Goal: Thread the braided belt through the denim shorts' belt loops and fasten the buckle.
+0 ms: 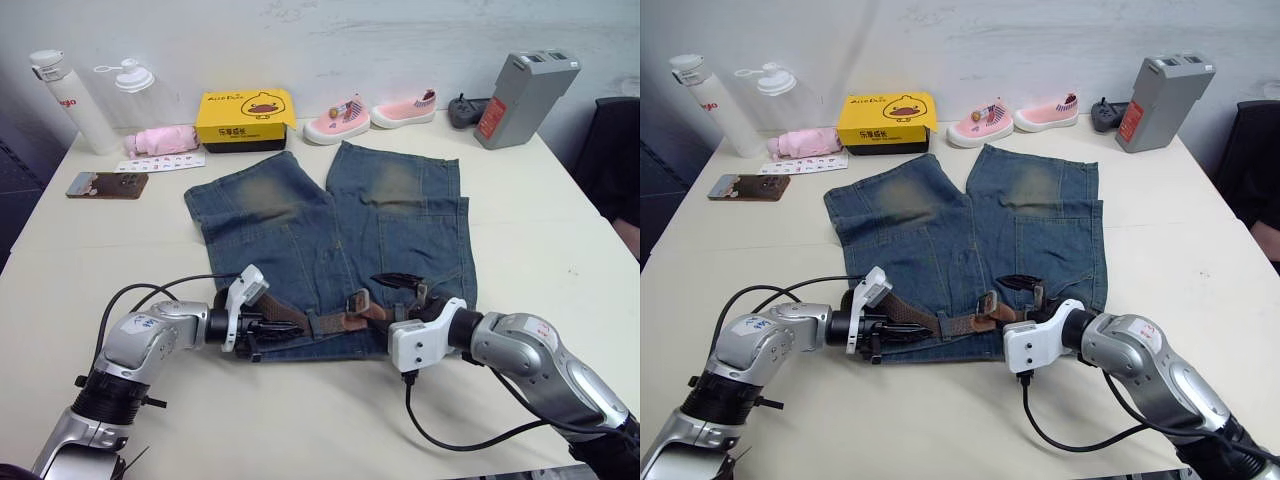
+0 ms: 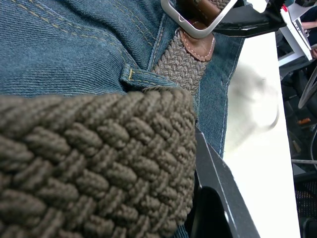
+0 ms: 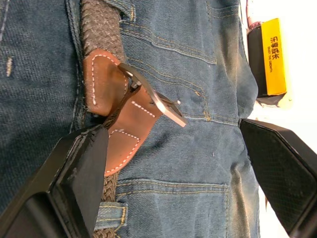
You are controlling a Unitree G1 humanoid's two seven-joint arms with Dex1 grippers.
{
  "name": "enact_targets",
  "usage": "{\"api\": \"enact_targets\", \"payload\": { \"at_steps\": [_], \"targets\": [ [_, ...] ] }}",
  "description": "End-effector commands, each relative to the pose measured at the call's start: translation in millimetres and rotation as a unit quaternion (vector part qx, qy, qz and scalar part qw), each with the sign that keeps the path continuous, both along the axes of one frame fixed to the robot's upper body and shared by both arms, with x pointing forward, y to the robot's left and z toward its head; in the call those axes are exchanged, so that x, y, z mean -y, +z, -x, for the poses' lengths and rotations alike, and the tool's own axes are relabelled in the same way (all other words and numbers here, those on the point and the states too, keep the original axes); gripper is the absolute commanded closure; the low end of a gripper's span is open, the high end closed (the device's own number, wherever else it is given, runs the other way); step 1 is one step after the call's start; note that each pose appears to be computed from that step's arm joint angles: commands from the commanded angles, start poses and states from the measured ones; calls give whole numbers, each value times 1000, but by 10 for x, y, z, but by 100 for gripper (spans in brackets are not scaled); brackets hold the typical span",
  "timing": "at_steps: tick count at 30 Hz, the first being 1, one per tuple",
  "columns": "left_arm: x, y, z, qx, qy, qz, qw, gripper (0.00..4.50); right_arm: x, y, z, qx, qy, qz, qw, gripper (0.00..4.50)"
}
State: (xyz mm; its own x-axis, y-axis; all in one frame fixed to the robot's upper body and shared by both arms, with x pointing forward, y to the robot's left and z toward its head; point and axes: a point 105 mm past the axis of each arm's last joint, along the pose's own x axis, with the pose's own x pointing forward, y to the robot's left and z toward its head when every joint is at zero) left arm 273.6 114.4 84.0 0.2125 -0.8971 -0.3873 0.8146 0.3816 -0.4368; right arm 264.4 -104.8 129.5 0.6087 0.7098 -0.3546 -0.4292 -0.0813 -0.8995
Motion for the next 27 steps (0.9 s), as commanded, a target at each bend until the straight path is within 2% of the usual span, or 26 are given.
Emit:
{"api": "enact_targets", "payload": {
  "at_steps": [1, 4, 16, 27],
  "targets": [
    [19, 32, 49, 3, -12, 3, 1000, 450, 41, -9, 11, 12, -3, 3, 1000, 2],
    [20, -25, 55, 9, -19, -12, 1000, 450, 46, 15, 21, 18, -3, 3, 1000, 2],
    [148, 34, -8, 22, -33, -7, 999, 450, -135, -127, -9, 57, 22, 19, 998, 2],
    [142, 50, -3, 14, -24, 1, 1000, 450, -371, 176, -47, 138, 51, -18, 989, 2]
  ]
}}
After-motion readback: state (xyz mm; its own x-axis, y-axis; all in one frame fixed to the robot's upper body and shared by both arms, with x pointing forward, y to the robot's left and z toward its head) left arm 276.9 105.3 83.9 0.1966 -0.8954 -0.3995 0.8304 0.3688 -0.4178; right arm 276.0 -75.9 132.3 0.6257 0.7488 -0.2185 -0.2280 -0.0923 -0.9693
